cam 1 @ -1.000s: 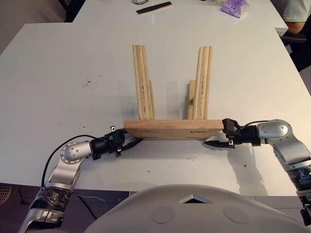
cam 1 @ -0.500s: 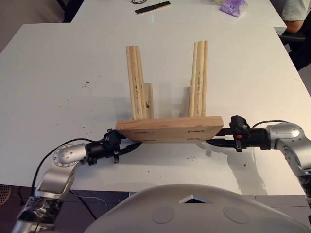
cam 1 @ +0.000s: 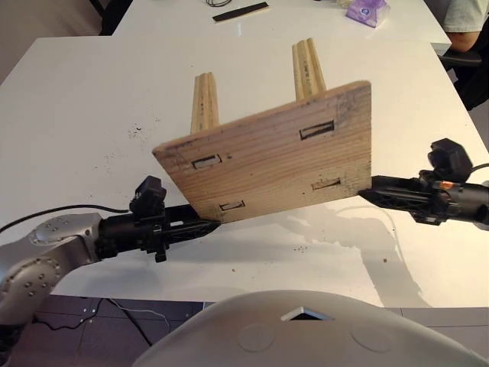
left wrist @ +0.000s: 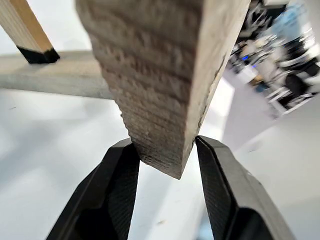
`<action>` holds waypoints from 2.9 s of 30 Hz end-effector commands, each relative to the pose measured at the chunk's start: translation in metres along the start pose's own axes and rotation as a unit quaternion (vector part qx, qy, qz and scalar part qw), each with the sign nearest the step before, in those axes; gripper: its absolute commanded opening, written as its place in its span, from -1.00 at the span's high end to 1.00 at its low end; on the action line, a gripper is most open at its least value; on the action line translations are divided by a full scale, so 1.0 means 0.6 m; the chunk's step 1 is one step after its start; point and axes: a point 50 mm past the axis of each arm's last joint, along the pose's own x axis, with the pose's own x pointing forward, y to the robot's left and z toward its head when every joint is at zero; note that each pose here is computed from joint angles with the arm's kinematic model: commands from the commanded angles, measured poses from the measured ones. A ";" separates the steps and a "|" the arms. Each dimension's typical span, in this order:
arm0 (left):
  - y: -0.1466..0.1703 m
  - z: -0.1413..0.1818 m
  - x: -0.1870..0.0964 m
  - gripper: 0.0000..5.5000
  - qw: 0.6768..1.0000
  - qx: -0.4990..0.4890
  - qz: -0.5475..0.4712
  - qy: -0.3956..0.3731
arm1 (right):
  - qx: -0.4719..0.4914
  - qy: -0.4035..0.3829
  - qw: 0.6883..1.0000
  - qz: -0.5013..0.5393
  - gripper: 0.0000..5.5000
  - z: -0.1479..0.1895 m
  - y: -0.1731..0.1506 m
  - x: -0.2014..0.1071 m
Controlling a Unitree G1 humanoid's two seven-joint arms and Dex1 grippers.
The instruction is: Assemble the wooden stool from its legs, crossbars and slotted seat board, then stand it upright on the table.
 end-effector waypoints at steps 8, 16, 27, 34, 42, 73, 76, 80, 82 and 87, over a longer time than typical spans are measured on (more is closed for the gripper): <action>-0.123 0.244 -0.086 0.36 0.967 -0.162 -0.171 0.099 | 0.141 0.109 0.947 0.266 0.52 0.111 0.150 -0.002; -0.042 -0.034 0.054 0.36 0.977 0.093 0.071 0.176 | -0.139 0.090 0.985 -0.049 0.52 0.060 0.043 0.030; 0.007 -0.142 0.068 0.36 0.960 0.120 0.069 0.244 | -0.033 0.334 0.934 0.121 0.52 -0.100 0.043 0.034; 0.098 -0.155 0.020 0.36 0.925 0.180 0.209 0.262 | -0.111 0.277 0.951 0.082 0.52 -0.146 -0.031 0.104; 0.200 -0.164 -0.077 0.36 0.847 0.225 0.368 0.310 | -0.181 0.097 0.978 0.037 0.52 -0.089 -0.072 0.224; 0.196 -0.249 0.019 0.36 0.859 0.216 0.391 0.250 | -0.524 0.440 0.727 0.060 -0.27 0.143 -0.078 0.294; 0.193 -0.254 0.028 0.36 0.861 0.212 0.393 0.243 | -0.522 0.438 0.728 0.072 -0.27 0.135 -0.080 0.312; 0.185 -0.266 0.039 0.36 0.864 0.203 0.396 0.236 | -0.506 0.465 0.722 0.082 -0.27 0.107 -0.101 0.328; 0.182 -0.270 0.042 0.36 0.864 0.198 0.400 0.232 | -0.489 0.493 0.715 0.082 -0.27 0.084 -0.122 0.326; 0.174 -0.277 0.043 0.36 0.865 0.187 0.408 0.227 | -0.454 0.537 0.706 0.088 -0.08 0.037 -0.153 0.311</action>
